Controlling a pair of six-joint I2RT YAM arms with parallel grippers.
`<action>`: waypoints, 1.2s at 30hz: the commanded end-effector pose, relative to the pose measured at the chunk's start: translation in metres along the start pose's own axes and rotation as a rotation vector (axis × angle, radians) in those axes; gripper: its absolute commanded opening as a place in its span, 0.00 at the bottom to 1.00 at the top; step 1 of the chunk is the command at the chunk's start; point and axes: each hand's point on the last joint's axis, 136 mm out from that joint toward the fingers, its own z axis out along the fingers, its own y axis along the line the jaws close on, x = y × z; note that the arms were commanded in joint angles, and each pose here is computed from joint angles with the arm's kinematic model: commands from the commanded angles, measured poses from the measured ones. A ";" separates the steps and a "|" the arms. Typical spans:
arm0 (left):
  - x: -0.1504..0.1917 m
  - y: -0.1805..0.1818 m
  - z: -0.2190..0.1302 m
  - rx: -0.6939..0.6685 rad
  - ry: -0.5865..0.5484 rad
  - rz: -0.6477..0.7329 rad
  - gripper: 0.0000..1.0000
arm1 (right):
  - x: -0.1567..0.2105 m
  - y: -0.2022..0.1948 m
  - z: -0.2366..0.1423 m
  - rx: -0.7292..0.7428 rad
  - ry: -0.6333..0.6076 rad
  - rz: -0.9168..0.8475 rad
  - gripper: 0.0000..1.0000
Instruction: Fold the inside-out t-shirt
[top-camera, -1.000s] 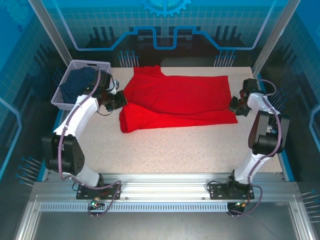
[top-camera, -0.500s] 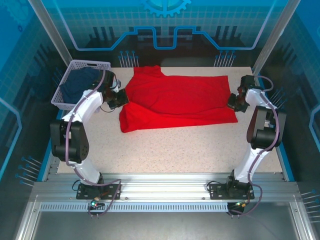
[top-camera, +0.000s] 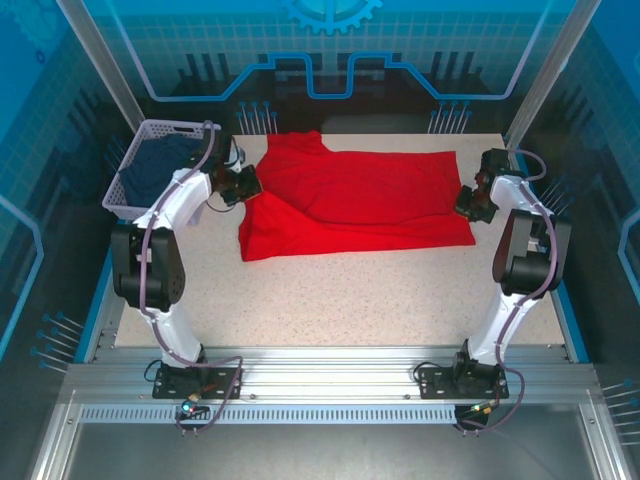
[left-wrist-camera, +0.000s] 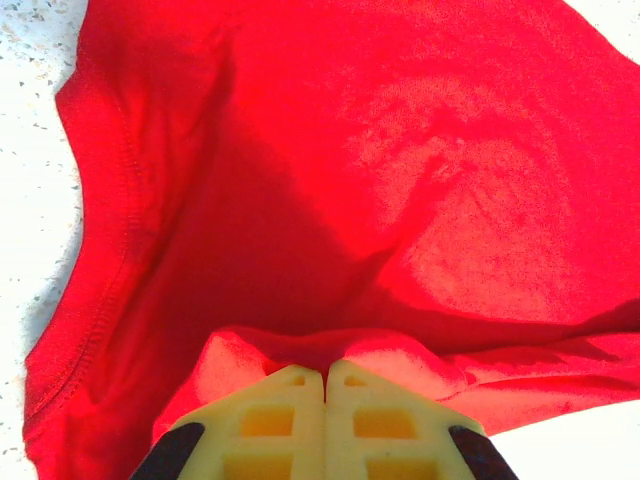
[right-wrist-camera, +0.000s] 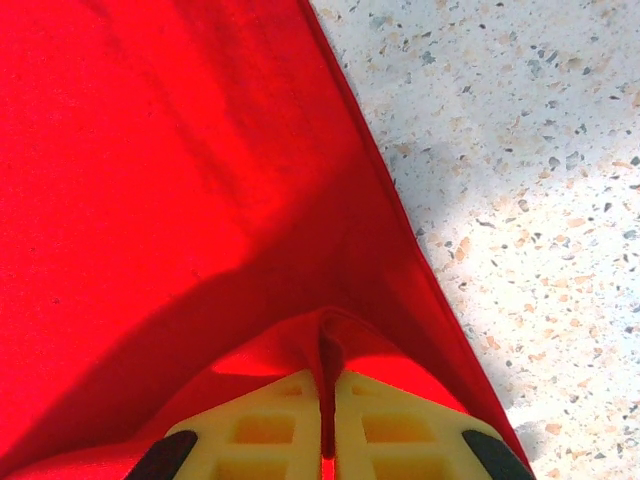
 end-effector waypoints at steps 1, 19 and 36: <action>-0.015 -0.006 0.002 0.031 -0.017 -0.011 0.00 | -0.003 0.005 0.003 0.004 0.009 -0.020 0.11; -0.070 0.007 0.060 -0.059 -0.044 0.002 0.31 | -0.043 0.033 -0.009 -0.072 -0.058 -0.037 0.40; 0.069 -0.009 0.038 0.099 -0.001 -0.032 0.65 | 0.067 0.127 0.015 -0.277 0.092 -0.254 0.52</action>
